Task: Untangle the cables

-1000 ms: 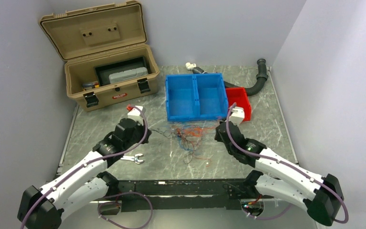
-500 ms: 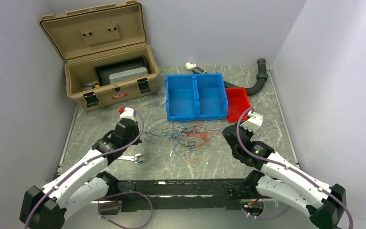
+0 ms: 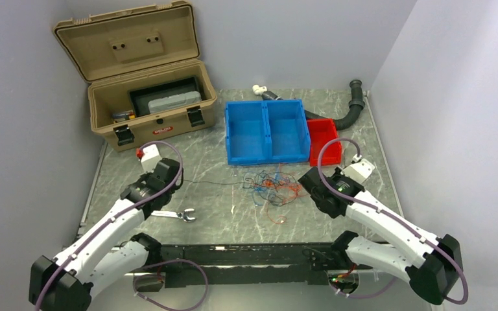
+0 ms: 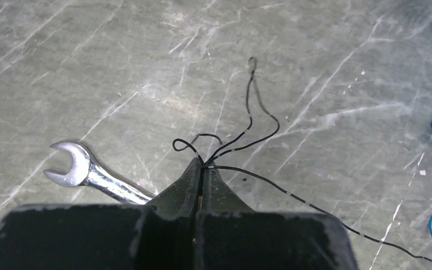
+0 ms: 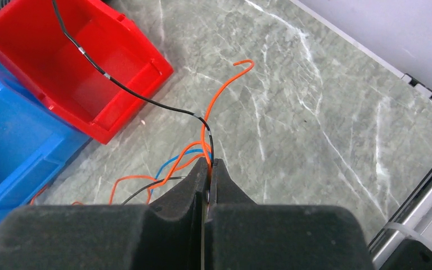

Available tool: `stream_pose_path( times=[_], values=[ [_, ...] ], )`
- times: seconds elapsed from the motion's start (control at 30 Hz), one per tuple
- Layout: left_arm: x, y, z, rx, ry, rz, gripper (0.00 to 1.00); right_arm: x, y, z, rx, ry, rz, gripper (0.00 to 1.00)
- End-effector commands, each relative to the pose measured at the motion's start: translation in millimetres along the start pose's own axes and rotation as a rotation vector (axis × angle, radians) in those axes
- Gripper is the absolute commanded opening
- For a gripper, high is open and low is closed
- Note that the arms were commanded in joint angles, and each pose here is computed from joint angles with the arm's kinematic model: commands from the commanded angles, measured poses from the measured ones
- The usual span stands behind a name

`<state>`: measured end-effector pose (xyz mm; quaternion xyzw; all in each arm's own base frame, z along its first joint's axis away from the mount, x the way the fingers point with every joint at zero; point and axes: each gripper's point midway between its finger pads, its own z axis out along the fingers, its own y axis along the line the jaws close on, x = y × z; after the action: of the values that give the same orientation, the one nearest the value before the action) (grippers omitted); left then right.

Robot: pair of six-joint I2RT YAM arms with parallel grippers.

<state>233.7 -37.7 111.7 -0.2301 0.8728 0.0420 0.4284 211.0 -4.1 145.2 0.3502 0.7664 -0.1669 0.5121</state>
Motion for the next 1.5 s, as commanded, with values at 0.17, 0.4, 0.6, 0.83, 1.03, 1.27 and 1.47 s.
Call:
stream_pose_path(
  times=[0.17,0.4,0.6,0.83,1.03,1.27,1.47],
  values=[
    [-9,-112,-45,0.689,-0.029,0.215,0.02,18,83,-32,-0.533,0.119,-0.25,0.37],
    [-19,-140,-83,0.942,-0.099,0.24,0.02,31,140,-95,-1.056,0.154,-0.286,0.83],
    [-34,-160,-114,1.082,-0.112,0.292,0.0,51,183,-134,-1.308,0.221,-0.421,0.83],
    [-61,-172,-150,1.185,-0.165,0.307,0.0,62,215,-198,-1.687,0.139,-0.555,0.9],
    [-92,-183,-185,1.257,-0.197,0.307,0.0,79,236,-201,-1.724,0.082,-0.53,0.92],
    [-150,-178,-220,1.211,-0.323,0.281,0.0,124,235,-146,-1.455,0.202,-0.477,0.75],
    [-210,-136,-203,0.854,-0.448,0.163,0.0,142,191,-106,-1.176,0.338,-0.348,0.46]
  ],
)
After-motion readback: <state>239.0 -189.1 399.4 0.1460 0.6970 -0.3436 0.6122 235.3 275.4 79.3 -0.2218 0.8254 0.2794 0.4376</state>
